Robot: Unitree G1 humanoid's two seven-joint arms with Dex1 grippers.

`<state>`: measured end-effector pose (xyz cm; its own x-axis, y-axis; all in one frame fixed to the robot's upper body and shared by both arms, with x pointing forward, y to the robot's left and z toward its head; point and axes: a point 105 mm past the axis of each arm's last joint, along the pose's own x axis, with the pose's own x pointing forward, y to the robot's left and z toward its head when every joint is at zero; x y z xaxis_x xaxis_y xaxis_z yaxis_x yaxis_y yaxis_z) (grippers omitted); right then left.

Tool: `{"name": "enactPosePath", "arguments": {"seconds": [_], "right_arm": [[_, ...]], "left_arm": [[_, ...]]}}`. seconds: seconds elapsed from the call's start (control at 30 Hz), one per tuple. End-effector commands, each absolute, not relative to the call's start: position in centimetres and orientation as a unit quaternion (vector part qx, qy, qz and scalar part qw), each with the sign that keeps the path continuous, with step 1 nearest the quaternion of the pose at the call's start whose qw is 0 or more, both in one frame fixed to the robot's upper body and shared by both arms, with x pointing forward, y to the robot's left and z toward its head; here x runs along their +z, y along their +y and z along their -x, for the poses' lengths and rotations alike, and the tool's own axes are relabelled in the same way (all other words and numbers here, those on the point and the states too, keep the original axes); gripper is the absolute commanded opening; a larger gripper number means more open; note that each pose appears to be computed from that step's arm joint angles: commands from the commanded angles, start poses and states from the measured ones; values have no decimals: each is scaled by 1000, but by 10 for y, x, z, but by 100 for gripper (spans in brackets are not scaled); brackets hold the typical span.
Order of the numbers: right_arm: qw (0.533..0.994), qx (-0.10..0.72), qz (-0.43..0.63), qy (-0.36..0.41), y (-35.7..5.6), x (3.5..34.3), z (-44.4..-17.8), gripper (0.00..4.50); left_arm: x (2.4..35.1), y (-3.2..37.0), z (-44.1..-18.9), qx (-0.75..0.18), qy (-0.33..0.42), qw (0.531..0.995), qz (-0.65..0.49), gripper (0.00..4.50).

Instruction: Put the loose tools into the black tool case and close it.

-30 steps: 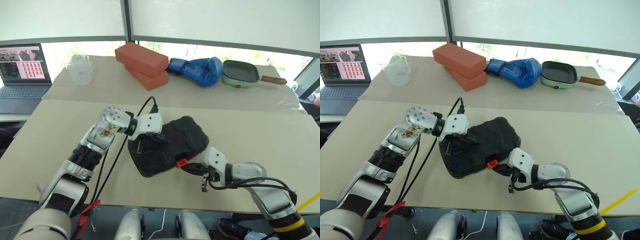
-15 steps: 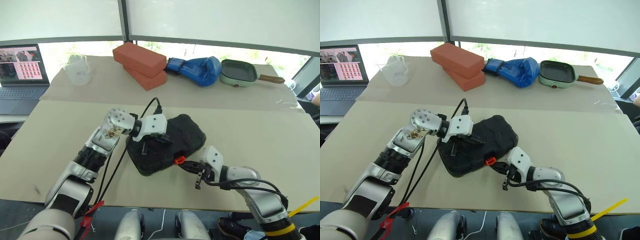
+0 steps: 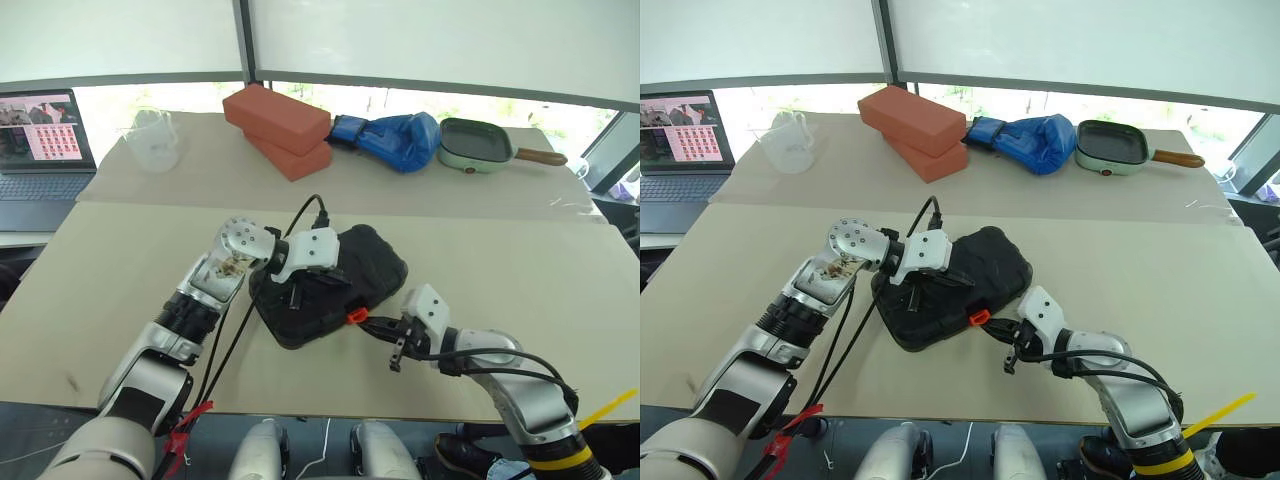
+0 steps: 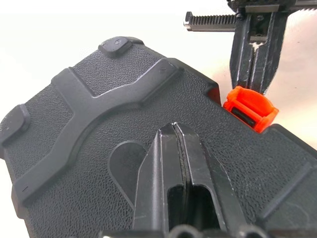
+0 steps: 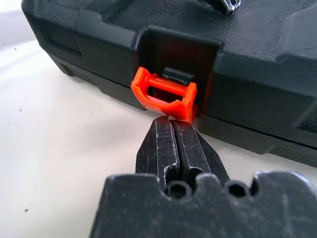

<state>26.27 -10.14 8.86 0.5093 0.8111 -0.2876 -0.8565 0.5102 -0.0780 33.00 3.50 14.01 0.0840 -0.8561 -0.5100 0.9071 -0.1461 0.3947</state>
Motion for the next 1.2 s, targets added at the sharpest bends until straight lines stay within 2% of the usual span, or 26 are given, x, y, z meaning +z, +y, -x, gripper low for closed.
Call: {"name": "enactPosePath", "arguments": {"seconds": [0.03, 0.43, 0.63, 0.67, 0.73, 0.77, 0.87, 1.0, 1.03, 1.07, 1.1, 1.2], "right_arm": [[865, 490, 109, 2, -91, 143, -268, 0], [860, 500, 105, 7, -86, 141, -268, 0], [840, 525, 138, 26, -102, 141, -253, 0], [830, 538, 143, 37, -110, 144, -245, 29], [807, 566, 156, 61, -128, 152, -230, 71], [797, 577, 164, 75, -137, 157, -224, 112], [775, 597, 179, 108, -163, 171, -212, 213], [772, 597, 172, 133, -191, 198, -209, 362], [774, 595, 168, 135, -196, 204, -209, 383], [776, 594, 162, 140, -202, 209, -210, 422], [773, 596, 159, 144, -206, 213, -209, 447], [776, 595, 150, 146, -213, 215, -213, 447]], "left_arm": [[109, 39, -327, -677, 93, 641, -350, 2], [111, 42, -332, -667, 93, 651, -350, 2], [124, 61, -336, -650, 109, 689, -300, 2], [132, 73, -336, -644, 117, 702, -281, 51], [149, 101, -329, -638, 131, 719, -240, 91], [156, 116, -323, -636, 140, 725, -223, 136], [174, 157, -300, -633, 166, 732, -192, 234], [196, 206, -264, -606, 214, 748, -162, 390], [200, 215, -257, -596, 222, 754, -161, 415], [204, 223, -251, -582, 228, 763, -162, 447], [209, 231, -247, -566, 227, 777, -156, 450], [218, 241, -238, -534, 208, 809, -129, 450]]}}
